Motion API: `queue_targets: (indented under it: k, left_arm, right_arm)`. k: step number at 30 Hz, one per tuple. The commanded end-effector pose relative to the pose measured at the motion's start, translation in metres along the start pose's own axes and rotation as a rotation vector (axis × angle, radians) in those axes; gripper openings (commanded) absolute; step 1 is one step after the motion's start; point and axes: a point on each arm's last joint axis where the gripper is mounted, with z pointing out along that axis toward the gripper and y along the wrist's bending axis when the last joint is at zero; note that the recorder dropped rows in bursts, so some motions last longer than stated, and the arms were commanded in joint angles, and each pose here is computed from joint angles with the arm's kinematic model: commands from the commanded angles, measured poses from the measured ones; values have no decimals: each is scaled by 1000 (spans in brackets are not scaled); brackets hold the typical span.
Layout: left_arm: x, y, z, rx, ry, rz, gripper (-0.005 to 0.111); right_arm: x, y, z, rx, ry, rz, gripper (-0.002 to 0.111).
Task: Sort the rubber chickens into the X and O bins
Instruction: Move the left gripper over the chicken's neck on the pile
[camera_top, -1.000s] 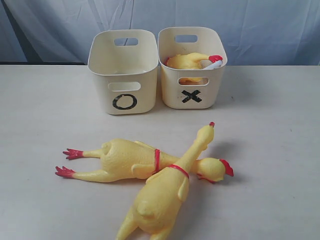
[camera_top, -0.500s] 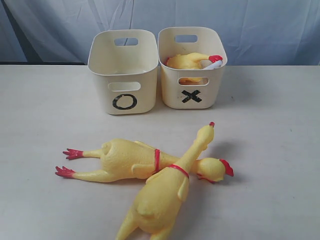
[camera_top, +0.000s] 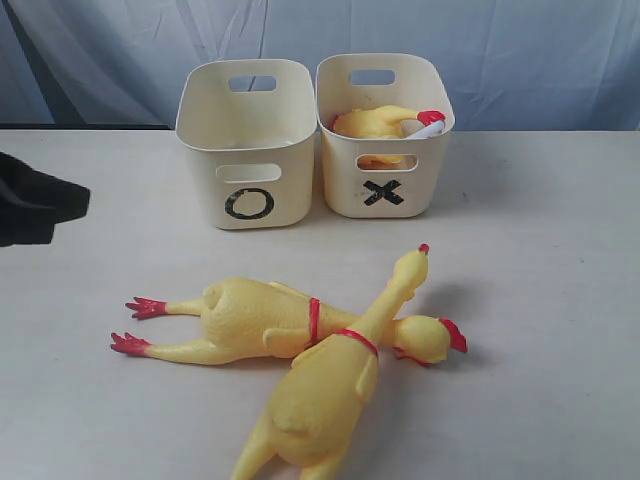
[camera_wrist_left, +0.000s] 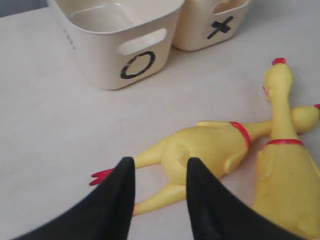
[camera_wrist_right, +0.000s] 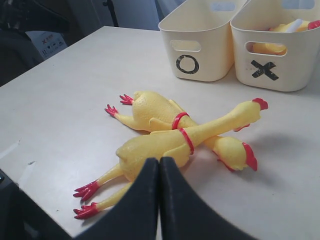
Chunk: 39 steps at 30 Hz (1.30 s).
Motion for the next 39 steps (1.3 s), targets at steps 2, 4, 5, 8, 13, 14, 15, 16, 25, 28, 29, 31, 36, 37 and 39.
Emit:
queue_targets:
  k: [2,4,5,8,13,14,15,16,25,28,29,31,36,37,39]
  left_arm:
    - [-17,-15,22,108,50,49,35]
    - [-23,-23,31,141,68,70,35]
    - [-26,-26,37,157,79,82,35]
    - [-34,-38,55,201,117,107,35]
    - [-41,-60,88,240,209,162,35]
    - [-40,-64,95,239,229,171,35]
    - [-41,-68,102,235,241,184,35]
    - [-41,-72,108,234,255,199,35]
    - [-45,-113,171,291,341,254,35]
    - [-49,-121,191,302,351,264,43]
    - [-49,-122,197,304,359,261,46]
    - [-49,-123,210,308,378,256,52]
    - [-40,-135,244,318,433,295,53]
    - [-38,-136,248,320,445,296,53]
    - [-36,-137,256,329,467,287,53]
  right_arm:
    - [0,0,0,1,-10,-2,-1]
    - [0,0,0,1,-10,-2,-1]
    - [0,0,0,1,-10,-2,-1]
    - [0,0,0,1,-10,-2,-1]
    - [0,0,0,1,-10,-2,-1]
    - [0,0,0,1,-10,-2,-1]
    - [0,0,0,1,-10,-2,-1]
    - [0,0,0,1,-10,-2,-1]
    - [1,-1,0,6,-9,-6,-1]
    - [1,-1,0,6,-9,-6,-1]
    - [1,-1,0,6,-9,-6,-1]
    - [1,-1,0,6,-9,-6,-1]
    - [1,-1,0,5,-9,-6,-1]
    - [1,0,0,3,-8,-7,-1]
    - [1,0,0,-4,-6,-9,-1]
